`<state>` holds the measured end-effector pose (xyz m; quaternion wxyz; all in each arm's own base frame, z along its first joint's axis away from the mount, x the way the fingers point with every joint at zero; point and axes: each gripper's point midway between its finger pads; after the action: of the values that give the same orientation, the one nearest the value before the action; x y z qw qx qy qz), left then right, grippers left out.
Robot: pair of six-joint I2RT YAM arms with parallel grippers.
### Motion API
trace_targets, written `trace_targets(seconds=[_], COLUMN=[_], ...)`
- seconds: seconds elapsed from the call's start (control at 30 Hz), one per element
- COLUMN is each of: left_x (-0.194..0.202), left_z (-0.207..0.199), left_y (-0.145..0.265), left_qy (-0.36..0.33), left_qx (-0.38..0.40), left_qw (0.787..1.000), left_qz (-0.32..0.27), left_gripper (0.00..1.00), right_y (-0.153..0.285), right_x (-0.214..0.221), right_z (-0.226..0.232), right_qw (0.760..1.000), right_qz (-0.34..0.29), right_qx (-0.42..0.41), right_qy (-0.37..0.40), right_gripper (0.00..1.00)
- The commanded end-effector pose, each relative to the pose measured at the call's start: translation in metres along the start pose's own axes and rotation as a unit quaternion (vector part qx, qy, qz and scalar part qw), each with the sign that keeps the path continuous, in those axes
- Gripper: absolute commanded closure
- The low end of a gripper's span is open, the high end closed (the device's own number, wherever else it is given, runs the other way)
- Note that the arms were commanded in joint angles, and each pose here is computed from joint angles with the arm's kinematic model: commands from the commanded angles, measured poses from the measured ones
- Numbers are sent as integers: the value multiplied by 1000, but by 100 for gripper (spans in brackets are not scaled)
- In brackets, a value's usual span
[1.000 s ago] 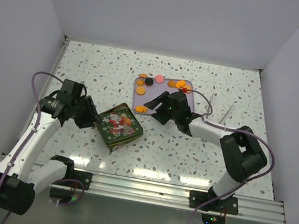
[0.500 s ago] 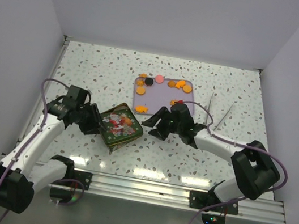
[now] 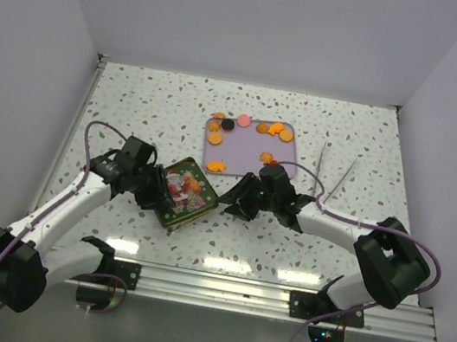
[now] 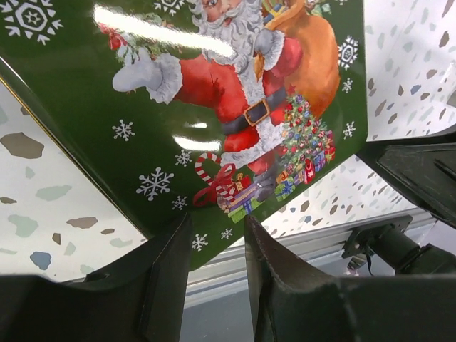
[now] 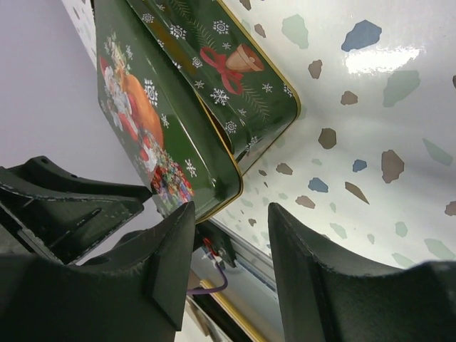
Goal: Pack the cookies
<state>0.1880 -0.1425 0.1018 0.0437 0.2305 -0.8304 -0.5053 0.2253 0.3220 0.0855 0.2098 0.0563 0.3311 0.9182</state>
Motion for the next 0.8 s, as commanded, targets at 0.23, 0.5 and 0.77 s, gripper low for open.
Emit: trace_targets(seconds=[0.23,0.5,0.77], left_x=[-5,-6,-5], left_z=[-2,-1,13], left_y=[-3,-5,-27], left_qy=[13,17,12], left_qx=[3,1,-23], left_qw=[1000,1000,1000], left_qz=[-20,-24,-11], left_gripper=[60,60,60], right_y=[-12,-20,0], right_x=[8,20,9], right_z=[19,31,53], right_qw=[999,999,997], right_qz=[19,33,2], right_qx=[-26,-33,-35], right_qy=[5,22,70], right_gripper=[54,54,53])
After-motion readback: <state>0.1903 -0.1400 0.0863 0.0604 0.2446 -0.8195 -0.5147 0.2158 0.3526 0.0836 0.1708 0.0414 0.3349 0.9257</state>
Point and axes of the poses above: each gripper's point midway between its finger pads, its own y axis back along the fingers, its own z axis along the line the jaws close on, x = y × z, and after that the axes turned 1 degree about y, right-handed
